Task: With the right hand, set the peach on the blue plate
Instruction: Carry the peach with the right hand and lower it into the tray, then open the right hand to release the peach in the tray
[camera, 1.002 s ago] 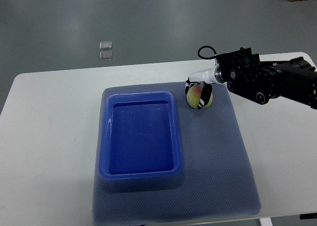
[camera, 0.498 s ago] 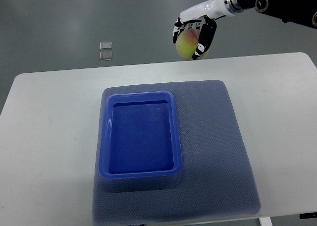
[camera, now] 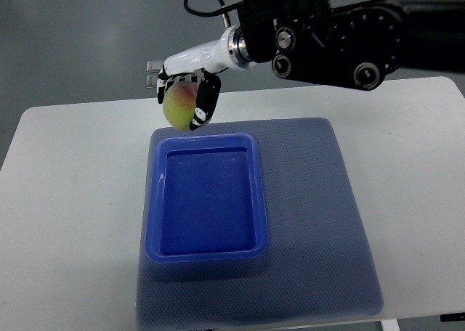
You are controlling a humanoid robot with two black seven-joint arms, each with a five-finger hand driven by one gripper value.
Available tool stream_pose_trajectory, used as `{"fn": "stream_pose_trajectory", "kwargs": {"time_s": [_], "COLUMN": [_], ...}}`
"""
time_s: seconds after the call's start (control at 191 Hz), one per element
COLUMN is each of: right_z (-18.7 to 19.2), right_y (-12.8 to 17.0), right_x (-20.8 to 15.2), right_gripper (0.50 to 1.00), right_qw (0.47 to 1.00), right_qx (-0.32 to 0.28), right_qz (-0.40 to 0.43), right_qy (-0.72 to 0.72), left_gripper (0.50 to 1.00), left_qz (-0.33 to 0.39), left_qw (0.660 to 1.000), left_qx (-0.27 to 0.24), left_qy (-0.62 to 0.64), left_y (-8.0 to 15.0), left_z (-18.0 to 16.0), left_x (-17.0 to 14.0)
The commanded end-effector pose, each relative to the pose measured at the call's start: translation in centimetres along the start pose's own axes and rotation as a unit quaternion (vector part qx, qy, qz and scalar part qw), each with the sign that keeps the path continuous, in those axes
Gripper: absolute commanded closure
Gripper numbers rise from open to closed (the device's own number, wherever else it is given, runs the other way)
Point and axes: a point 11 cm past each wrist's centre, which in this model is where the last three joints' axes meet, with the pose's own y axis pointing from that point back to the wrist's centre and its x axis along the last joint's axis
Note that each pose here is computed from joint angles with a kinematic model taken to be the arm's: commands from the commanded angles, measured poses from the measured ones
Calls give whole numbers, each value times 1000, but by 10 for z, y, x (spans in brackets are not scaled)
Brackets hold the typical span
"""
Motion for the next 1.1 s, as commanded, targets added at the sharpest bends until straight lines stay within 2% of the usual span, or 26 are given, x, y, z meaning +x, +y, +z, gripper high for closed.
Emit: {"fn": "stream_pose_trajectory", "kwargs": {"time_s": [0.0,0.068,0.084,0.173,0.189,0.273,0.278,0.341,0.393,0.409,0.53,0.535,0.609,0.776,0.818,0.876,0.96,1.007,1.07,1.076,1.097], "right_z": [10,15,30,36,44,46,49,52,52,54,52,52,53,54,56,57,58,58,58,59,59], "right_y": [-18,-20,-23,-25,-29,-31,-34,-38,-38,-40,-42,-43,-43,-45,-46,-47,-48,-49,-49,-49,-49], "right_x": [-17,-20,-30,-36,-49,-56,-66,-82,-82,-94,-100,-103,-106,-115,-124,-131,-136,-138,-139,-140,-140], "right_gripper": [969,967,963,957,946,936,930,920,920,914,910,891,848,826,801,724,701,640,634,603,595], "right_qw": [1000,1000,999,999,998,997,996,995,995,993,993,993,993,992,991,990,990,989,989,989,989], "right_qx": [-9,-14,-26,-29,-32,-33,-32,-30,-30,-26,-22,-21,-21,-22,-22,-23,-23,-22,-22,-22,-22], "right_qz": [-4,-3,-4,-7,-15,-19,-26,-37,-37,-45,-48,-49,-51,-58,-63,-68,-72,-73,-74,-75,-75], "right_qy": [-16,-22,-37,-45,-60,-65,-76,-89,-89,-102,-105,-106,-109,-111,-114,-117,-122,-125,-125,-126,-126], "left_gripper": [500,500,500,500,500,500,500,500,500,500,500,500,500,500,500,500,500,500,500,500,500], "left_qz": [0,0,-1,-1,-1,-1,-1,0,0,0,0,0,0,0,0,0,0,0,0,0,0], "left_qw": [1000,1000,1000,1000,1000,1000,1000,1000,1000,1000,1000,1000,1000,1000,1000,1000,1000,1000,1000,1000,1000], "left_qx": [0,0,-1,0,0,0,0,0,0,0,0,0,0,0,0,0,0,0,0,0,0], "left_qy": [1,1,1,1,1,1,1,1,1,1,0,0,0,0,0,0,0,0,0,0,0], "left_y": [0,0,0,0,0,0,0,0,0,0,0,0,0,0,0,0,0,0,0,0,0], "left_z": [0,0,0,0,0,0,0,0,0,0,0,0,0,0,0,0,0,0,0,0,0], "left_x": [0,0,-1,-1,-1,-1,-1,0,0,0,0,0,0,0,0,0,0,0,0,0,0]}}
